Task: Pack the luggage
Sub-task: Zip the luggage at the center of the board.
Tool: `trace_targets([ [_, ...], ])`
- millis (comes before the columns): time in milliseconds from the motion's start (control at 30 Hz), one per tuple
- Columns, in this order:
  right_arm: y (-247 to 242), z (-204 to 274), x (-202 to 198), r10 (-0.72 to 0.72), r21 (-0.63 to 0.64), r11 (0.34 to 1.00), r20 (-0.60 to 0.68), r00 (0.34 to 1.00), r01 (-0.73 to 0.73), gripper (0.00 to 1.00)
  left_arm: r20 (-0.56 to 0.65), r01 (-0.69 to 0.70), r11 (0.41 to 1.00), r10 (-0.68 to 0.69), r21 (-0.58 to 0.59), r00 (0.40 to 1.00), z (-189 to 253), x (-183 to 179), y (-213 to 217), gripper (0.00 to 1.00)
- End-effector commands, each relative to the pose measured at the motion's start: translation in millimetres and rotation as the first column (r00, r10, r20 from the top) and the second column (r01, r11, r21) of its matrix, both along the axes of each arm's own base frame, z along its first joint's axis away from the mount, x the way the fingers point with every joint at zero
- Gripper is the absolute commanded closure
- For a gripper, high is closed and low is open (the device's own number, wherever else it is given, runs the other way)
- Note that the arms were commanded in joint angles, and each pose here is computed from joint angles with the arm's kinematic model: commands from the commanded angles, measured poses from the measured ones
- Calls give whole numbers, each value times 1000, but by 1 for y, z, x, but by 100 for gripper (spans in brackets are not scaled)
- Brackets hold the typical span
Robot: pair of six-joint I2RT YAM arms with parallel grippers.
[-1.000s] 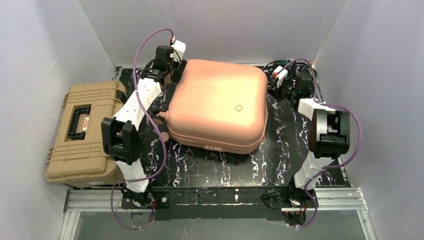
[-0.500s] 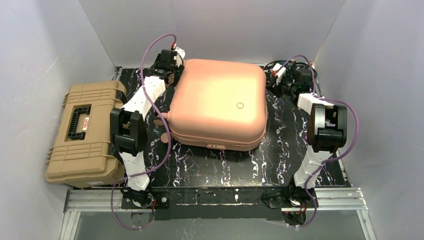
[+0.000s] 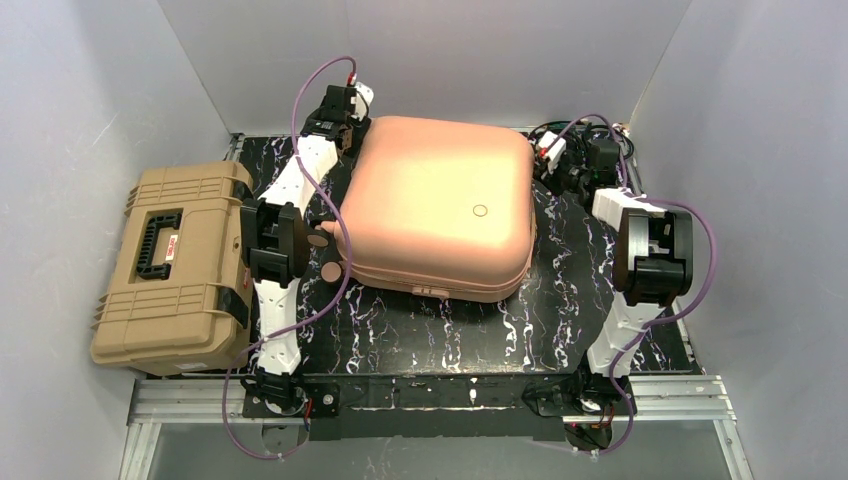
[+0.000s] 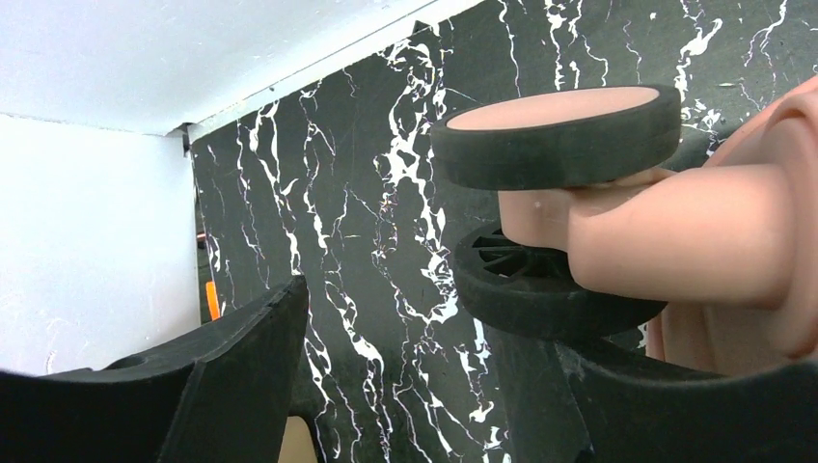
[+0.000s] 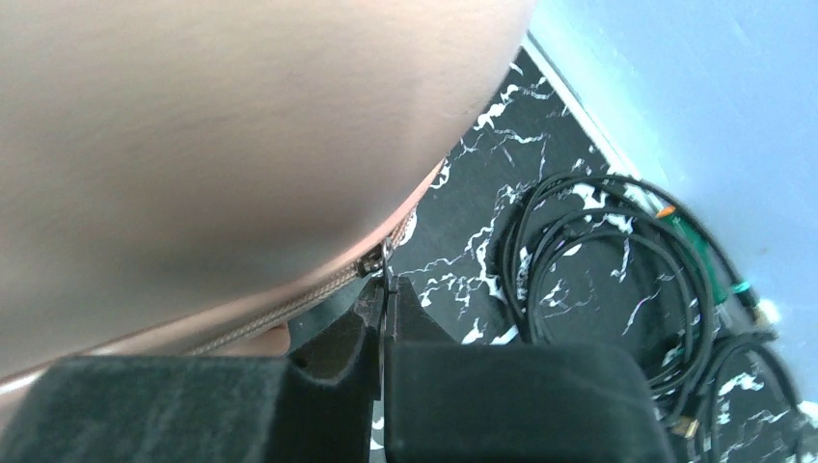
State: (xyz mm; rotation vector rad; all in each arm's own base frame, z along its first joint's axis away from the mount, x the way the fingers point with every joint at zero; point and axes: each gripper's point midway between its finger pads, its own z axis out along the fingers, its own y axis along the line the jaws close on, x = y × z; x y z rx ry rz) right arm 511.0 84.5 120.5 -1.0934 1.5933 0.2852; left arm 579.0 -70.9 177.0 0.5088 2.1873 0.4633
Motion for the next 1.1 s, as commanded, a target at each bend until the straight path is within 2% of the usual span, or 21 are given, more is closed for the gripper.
trace_targets([
  [0,0,41,36,-134,84,988,76,988,128,99,-87,225,969,-234,-98,968,-28,-18,-81,34],
  [133,8,42,46,-130,167,978,9,992,126,99,-90,244,963,-255,-117,963,-33,-19,-87,34],
  [400,35,52,46,39,191,980,53,998,-49,99,-88,283,947,-298,-148,950,-37,-17,-99,34],
  [533,49,51,23,166,185,967,68,984,-176,99,-87,315,932,-334,-178,939,-38,-18,-109,34],
  [600,71,47,2,261,184,946,55,964,-266,99,-87,341,919,-363,-196,928,-39,-20,-116,35],
  [833,102,29,-74,454,132,884,-12,891,-449,99,-89,422,881,-448,-213,890,-39,-25,-139,33],
  [933,111,20,-110,520,124,851,-58,852,-511,99,-83,422,884,-445,-203,892,-35,-21,-139,27],
  [1067,116,14,-152,576,136,816,-95,812,-562,99,-69,366,920,-378,-141,923,-21,-16,-122,3],
])
